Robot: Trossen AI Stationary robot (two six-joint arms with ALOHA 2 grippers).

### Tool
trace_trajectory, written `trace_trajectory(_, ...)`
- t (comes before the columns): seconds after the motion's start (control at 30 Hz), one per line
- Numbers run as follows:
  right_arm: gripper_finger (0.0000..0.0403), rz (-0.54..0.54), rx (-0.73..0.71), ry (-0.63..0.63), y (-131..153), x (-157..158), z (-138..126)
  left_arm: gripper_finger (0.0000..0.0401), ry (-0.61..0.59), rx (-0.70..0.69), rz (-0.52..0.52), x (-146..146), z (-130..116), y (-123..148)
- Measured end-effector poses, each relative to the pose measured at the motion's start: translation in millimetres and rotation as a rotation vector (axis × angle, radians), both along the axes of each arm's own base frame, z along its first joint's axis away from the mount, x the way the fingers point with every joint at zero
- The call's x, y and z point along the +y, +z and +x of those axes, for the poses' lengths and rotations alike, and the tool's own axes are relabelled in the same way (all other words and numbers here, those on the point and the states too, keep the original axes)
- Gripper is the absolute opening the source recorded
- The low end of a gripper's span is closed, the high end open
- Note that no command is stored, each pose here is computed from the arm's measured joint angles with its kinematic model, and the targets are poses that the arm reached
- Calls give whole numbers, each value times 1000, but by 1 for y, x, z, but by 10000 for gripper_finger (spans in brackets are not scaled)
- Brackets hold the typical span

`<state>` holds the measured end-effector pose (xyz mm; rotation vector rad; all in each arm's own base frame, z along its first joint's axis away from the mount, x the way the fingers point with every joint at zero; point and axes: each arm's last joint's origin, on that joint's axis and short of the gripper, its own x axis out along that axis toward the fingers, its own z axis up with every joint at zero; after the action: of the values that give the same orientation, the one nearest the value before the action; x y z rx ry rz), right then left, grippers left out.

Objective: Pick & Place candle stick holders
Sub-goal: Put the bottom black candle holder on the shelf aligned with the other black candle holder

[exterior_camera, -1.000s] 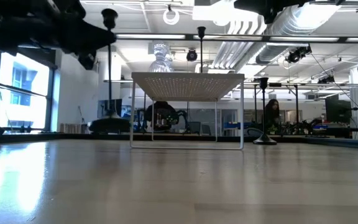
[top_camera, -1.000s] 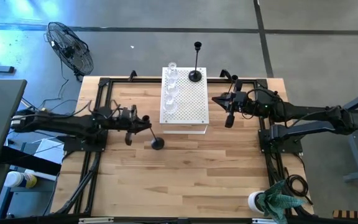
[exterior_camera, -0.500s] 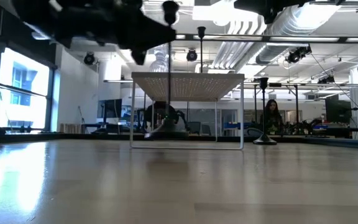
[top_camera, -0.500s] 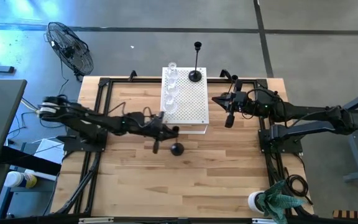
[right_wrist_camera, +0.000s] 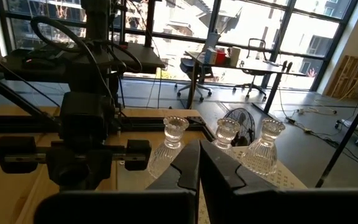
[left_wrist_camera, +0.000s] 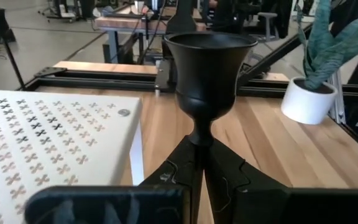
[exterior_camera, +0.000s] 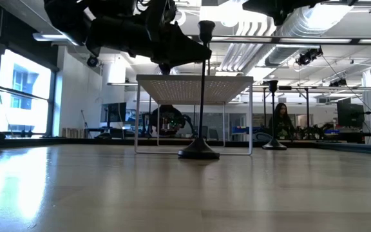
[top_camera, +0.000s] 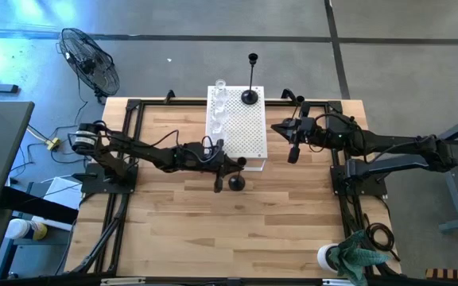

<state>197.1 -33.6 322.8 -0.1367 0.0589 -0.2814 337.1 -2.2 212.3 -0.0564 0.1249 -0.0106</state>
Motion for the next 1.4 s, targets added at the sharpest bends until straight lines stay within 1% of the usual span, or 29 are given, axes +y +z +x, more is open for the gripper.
trace_trajectory(0.1, 1, 1, 1, 0, 0, 0, 0, 14, 24, -4, 3, 1, 2, 2)
trace_trajectory(0.23, 2, 2, 0, 0, 0, 0, 0, 14, 26, -24, 4, 1, 4, 8)
trace_trajectory(0.43, 2, 6, 0, 3, 0, 0, 0, 14, 26, -12, -1, 0, 4, 6)
trace_trajectory(0.53, 1, 7, 0, 3, 0, 0, 0, 21, 24, -9, -1, 0, 4, 6)
trace_trajectory(0.67, 2, 7, 1, 3, 0, 0, 0, 49, 20, 19, 1, 0, 4, 4)
trace_trajectory(0.9, 2, 8, 6, 3, -1, 0, 0, 123, 22, 39, -19, 0, 3, 2)
trace_trajectory(1.03, 1, 10, 13, 3, -2, 0, 0, 161, 21, 37, -15, 0, -2, 11)
trace_trajectory(1.1, 2, 22, 15, 3, -2, 0, 0, 176, 18, 54, 6, 0, -7, 17)
trace_trajectory(1.27, 1, 33, 24, 2, -3, 0, 0, 194, 2, 57, 44, 0, -21, 35)
trace_trajectory(1.4, 1, 33, 23, 2, -3, 0, 0, 195, -68, 95, 87, -2, -36, 47)
